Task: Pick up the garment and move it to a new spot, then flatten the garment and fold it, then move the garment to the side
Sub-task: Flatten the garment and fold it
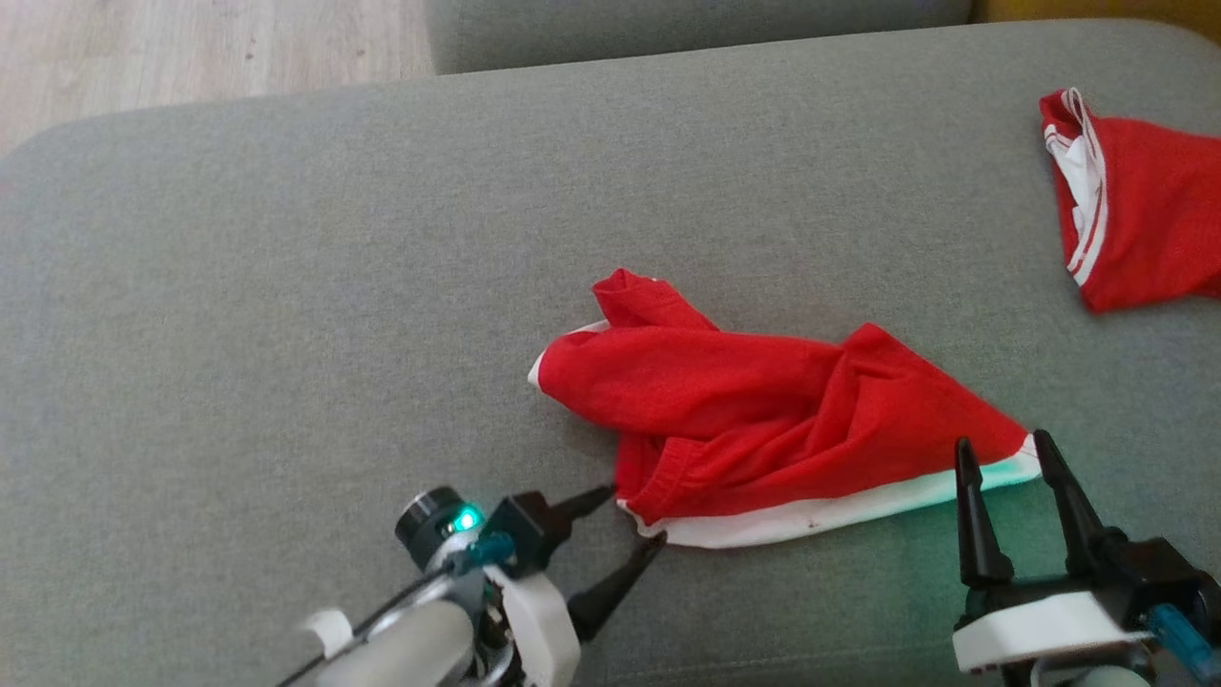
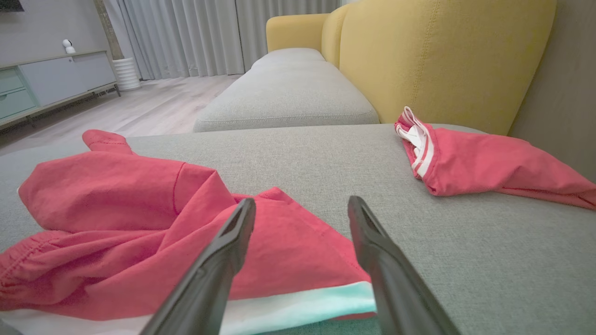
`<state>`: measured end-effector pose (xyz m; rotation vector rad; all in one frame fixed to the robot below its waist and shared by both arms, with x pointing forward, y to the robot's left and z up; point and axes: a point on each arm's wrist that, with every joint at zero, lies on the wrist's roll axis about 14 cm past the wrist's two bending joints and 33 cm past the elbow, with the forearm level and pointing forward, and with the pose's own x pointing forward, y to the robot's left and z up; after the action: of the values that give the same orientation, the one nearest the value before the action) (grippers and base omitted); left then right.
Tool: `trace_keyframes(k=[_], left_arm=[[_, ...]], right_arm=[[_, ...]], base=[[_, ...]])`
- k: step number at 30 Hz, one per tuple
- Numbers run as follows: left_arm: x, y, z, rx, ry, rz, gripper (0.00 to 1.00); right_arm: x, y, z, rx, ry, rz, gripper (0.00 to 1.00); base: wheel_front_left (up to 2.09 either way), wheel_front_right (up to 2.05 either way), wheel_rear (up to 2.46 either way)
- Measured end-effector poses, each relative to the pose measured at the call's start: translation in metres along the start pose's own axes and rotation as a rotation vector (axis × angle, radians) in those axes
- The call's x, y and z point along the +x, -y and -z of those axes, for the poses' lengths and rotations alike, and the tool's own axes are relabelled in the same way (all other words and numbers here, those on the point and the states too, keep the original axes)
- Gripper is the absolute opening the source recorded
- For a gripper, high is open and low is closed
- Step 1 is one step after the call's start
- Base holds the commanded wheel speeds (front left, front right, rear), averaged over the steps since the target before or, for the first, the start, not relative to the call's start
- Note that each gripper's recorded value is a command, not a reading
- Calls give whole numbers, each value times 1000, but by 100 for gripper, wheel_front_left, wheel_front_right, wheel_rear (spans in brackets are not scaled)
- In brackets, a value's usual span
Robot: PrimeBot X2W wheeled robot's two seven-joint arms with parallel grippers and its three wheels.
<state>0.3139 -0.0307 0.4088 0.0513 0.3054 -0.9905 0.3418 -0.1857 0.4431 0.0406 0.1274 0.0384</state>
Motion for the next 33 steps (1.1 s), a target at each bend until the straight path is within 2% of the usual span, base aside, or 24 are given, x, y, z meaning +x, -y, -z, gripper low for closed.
trace_keyframes(k=[7, 9, 10, 11, 12, 13, 17, 22, 26, 30, 33], left_arm=[[10, -2, -11, -10, 18, 19, 100], [11, 3, -6, -26, 4, 32, 62], [12, 5, -4, -40, -3, 37, 47], [13, 8, -3, -58, -7, 43, 35], [15, 11, -1, -77, -13, 49, 3], [17, 12, -2, -102, -12, 49, 0], [20, -1, -12, -210, 26, -5, 0], [3, -42, 0, -388, 32, -180, 0], [-26, -28, 46, -593, -99, -235, 0], [-34, -17, 49, -661, -128, -220, 0], [-33, -28, 39, -664, -102, -263, 0]], right_arm=[[3, 1, -1, 10, 2, 5, 100], [2, 1, 1, 11, -2, 4, 100], [2, 1, 1, 12, -4, 4, 100], [2, 1, 2, 16, -6, 7, 100], [1, 2, 3, 19, -8, 9, 100], [1, 2, 3, 20, -10, 10, 100], [0, 3, 4, 29, -10, 16, 100], [1, 5, 2, 32, -4, 21, 100], [4, 3, 1, 30, -3, 12, 100], [9, -4, 3, 30, -8, -10, 100], [13, -13, 6, 32, -19, -40, 100]], base=[[0, 0, 0], [0, 0, 0], [0, 0, 0], [0, 0, 0], [0, 0, 0], [0, 0, 0], [0, 0, 0], [0, 0, 0], [0, 0, 0], [0, 0, 0], [0, 0, 0]])
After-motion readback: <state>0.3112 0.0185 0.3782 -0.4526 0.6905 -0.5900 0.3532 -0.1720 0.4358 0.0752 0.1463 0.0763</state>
